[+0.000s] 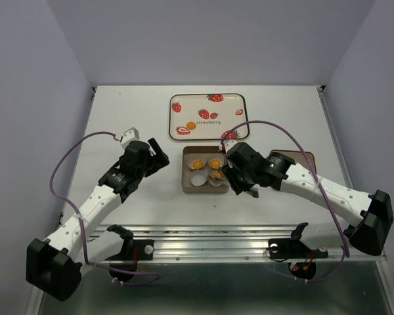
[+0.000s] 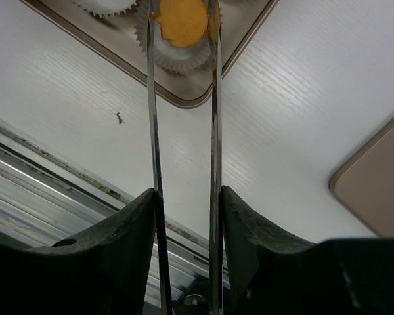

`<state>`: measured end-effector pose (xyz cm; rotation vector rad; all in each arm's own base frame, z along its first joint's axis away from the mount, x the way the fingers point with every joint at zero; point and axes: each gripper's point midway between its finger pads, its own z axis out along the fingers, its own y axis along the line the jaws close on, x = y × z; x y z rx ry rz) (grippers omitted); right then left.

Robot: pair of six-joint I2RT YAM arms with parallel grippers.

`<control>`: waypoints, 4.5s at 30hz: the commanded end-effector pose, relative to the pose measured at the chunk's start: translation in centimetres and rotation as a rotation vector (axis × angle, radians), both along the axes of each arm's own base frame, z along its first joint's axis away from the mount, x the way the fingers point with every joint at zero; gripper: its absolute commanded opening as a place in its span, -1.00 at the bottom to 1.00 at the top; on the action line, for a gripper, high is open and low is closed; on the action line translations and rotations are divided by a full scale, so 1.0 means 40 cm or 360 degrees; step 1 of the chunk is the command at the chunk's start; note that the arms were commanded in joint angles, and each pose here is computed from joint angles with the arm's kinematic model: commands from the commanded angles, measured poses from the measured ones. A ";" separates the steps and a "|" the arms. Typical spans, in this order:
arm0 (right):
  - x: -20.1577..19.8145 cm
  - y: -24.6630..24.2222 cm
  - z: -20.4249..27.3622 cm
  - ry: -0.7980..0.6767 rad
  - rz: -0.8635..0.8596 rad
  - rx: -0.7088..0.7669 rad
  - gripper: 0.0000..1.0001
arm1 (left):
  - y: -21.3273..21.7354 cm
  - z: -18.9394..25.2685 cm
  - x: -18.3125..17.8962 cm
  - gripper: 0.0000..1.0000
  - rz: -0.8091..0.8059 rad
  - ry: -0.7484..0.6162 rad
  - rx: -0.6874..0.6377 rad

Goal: Pack the cookies

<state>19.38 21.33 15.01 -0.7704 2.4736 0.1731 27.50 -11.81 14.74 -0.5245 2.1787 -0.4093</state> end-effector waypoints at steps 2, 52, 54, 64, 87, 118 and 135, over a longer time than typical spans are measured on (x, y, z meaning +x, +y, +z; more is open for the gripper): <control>0.006 -0.003 0.017 -0.0056 -0.0009 0.0015 -0.05 | 0.007 0.018 0.000 0.98 0.0018 -0.0042 0.0004; 0.453 0.250 0.233 -0.0592 -0.0194 0.0437 0.10 | 0.025 0.058 0.010 0.98 0.0088 -0.0090 0.0022; 0.474 0.265 0.181 -0.0554 -0.0200 0.0378 0.11 | 0.035 0.059 0.005 0.98 0.0111 -0.0089 0.0033; 0.568 0.290 0.062 -0.0499 -0.0199 0.0211 0.20 | 0.050 0.054 0.002 0.98 0.0149 -0.0077 0.0064; 0.601 0.278 -0.041 -0.0434 -0.0279 0.0023 0.03 | 0.062 0.041 0.008 0.98 0.0184 -0.0055 0.0109; 0.351 0.170 0.213 -0.0600 -0.0184 0.0344 -0.19 | 0.051 0.065 -0.006 0.98 0.0148 -0.0110 0.0032; 0.010 0.149 0.072 -0.0205 0.0169 0.0231 -0.19 | 0.036 0.041 -0.017 0.98 0.0086 -0.0081 0.0016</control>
